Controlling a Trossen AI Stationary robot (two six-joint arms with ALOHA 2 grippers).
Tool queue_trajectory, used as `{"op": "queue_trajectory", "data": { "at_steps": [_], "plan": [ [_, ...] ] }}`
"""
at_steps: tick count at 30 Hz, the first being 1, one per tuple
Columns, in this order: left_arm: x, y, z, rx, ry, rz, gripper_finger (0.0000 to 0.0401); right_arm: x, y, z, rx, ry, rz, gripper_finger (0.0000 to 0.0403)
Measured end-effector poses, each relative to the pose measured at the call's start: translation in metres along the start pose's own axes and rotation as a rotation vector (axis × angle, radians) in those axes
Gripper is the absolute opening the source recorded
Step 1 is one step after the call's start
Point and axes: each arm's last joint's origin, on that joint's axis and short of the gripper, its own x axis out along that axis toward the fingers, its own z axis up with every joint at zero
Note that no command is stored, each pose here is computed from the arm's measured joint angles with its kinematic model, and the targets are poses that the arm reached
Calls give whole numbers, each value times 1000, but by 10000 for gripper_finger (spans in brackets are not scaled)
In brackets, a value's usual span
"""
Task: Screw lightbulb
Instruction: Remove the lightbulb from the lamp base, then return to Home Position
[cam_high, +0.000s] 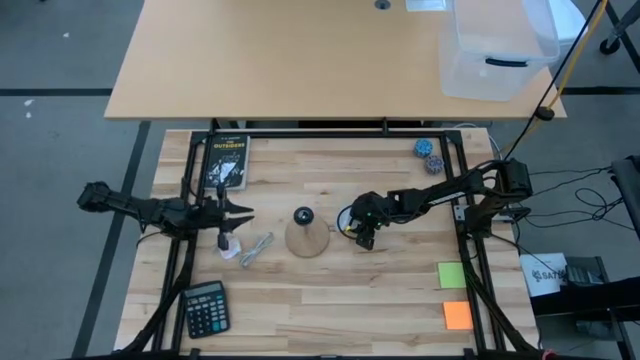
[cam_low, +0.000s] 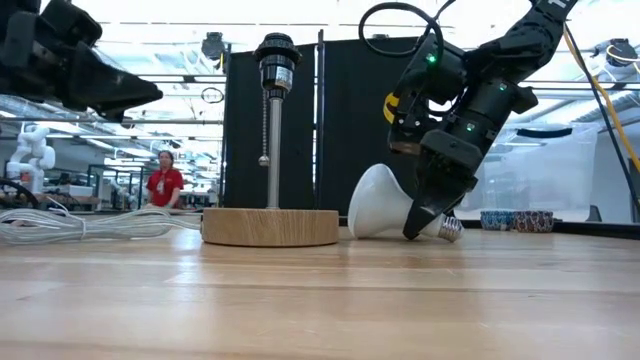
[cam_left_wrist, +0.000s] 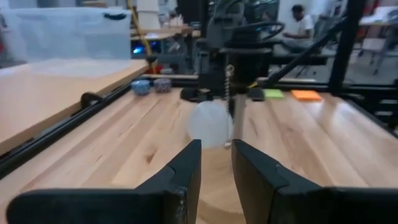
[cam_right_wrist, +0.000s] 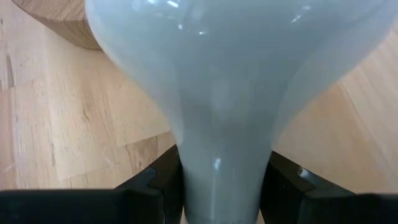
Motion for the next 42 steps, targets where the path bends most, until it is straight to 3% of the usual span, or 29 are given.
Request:
{"op": "queue_trajectory", "data": {
  "at_steps": [4,19,31,42],
  "plan": [
    [-2,-1,2,10,-25,-67,94,0,0,0,-2,-1,0,148],
    [-2,-3,1,20,-20,-119,94,0,1,0,-12,-1,2,152],
    [-2,-3,1,15,-17,-119,94,-8,10,9,-84,-44,29,255],
    [-2,-3,1,12,-17,-119,94,-54,17,29,-190,-228,63,269]
  ]
}}
